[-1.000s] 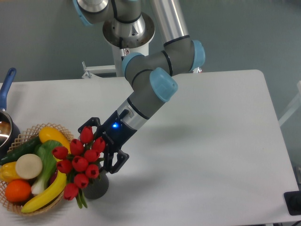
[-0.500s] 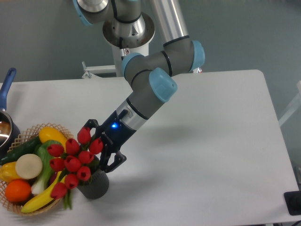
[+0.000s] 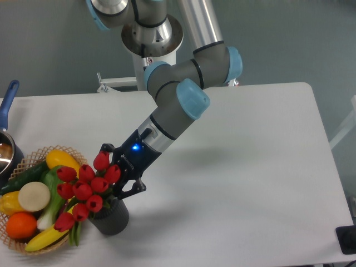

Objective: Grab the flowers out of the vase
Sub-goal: 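Lift the gripped tulips upward out of the vase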

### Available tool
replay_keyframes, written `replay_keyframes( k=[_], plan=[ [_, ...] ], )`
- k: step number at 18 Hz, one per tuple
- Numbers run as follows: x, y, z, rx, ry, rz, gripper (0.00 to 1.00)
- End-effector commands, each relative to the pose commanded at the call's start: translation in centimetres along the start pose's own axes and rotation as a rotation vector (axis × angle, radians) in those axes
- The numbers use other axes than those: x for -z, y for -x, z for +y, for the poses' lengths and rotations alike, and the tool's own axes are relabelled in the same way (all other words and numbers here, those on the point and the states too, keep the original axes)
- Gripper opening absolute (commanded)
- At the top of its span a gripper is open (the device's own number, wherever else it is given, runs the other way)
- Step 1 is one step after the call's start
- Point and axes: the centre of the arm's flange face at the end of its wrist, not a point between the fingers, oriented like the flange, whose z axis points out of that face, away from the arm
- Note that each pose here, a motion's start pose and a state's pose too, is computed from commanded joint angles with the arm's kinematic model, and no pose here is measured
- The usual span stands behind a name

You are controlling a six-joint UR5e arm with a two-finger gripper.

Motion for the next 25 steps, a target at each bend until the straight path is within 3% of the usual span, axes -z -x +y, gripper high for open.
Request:
replay_keyframes(
  k=[17, 25],
  plan=[
    [0.7, -0.3, -0.6, 0.017, -0.023, 0.002, 0.36],
    [3.2, -0.8, -2.6, 0.023, -0.109, 0.012, 0.36]
  ],
)
